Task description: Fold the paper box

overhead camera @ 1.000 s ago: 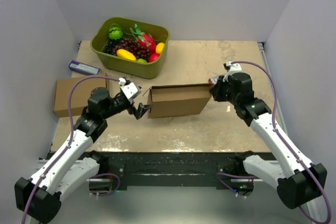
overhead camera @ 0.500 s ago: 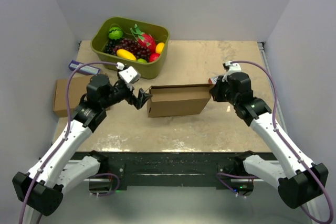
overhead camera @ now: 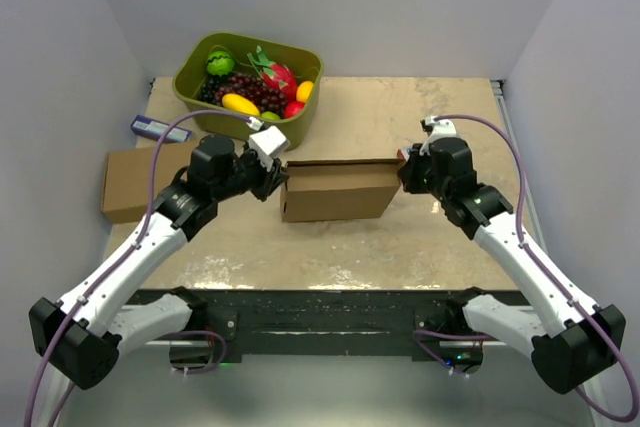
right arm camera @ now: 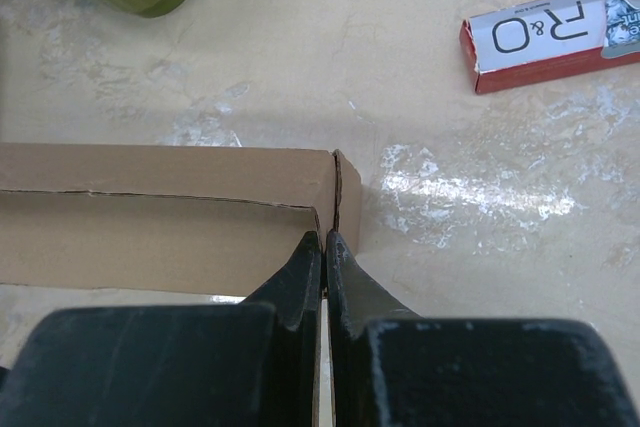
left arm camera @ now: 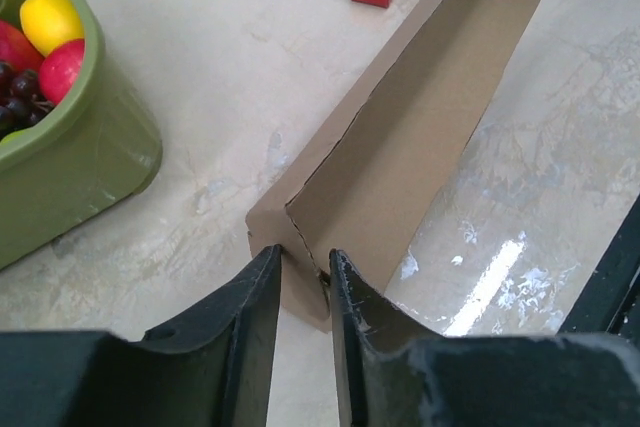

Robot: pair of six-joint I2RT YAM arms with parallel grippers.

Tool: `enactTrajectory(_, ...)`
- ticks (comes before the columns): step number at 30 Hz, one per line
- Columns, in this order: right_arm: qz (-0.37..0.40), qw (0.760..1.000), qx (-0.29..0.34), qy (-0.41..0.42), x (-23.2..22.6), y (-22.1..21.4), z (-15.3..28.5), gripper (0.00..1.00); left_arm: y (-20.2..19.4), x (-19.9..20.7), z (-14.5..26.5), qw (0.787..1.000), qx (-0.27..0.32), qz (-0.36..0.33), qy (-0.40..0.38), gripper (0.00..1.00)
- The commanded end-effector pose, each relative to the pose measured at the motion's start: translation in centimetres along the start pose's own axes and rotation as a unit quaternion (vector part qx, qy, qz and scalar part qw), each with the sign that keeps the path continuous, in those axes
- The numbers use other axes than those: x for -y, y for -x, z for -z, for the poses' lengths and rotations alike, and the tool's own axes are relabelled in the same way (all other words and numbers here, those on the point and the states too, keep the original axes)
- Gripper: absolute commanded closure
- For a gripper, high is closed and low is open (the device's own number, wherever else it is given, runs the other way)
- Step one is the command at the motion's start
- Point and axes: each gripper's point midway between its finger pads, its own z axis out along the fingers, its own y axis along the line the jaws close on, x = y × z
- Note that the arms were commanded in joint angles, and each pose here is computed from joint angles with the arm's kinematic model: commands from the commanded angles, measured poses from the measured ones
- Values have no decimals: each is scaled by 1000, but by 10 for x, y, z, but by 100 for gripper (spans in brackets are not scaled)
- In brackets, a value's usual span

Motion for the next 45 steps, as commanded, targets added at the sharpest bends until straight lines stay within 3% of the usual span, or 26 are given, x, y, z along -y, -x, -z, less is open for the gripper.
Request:
enactTrajectory(1, -6, 1000, 6, -21, 0, 3, 4, 100, 20, -10, -4, 999, 3, 28, 41, 85)
enactTrajectory(9, 7, 998, 18, -53, -1, 1, 4, 100, 19, -21, -19, 990, -17, 114, 79, 100)
enactTrajectory(25, 30, 996, 20, -85, -7, -20, -10, 100, 25, -5, -49, 980, -20, 194, 30, 100)
enactTrajectory(45, 51, 994, 9, -101, -5, -35, -19, 100, 43, 7, -58, 974, -3, 227, -28, 100)
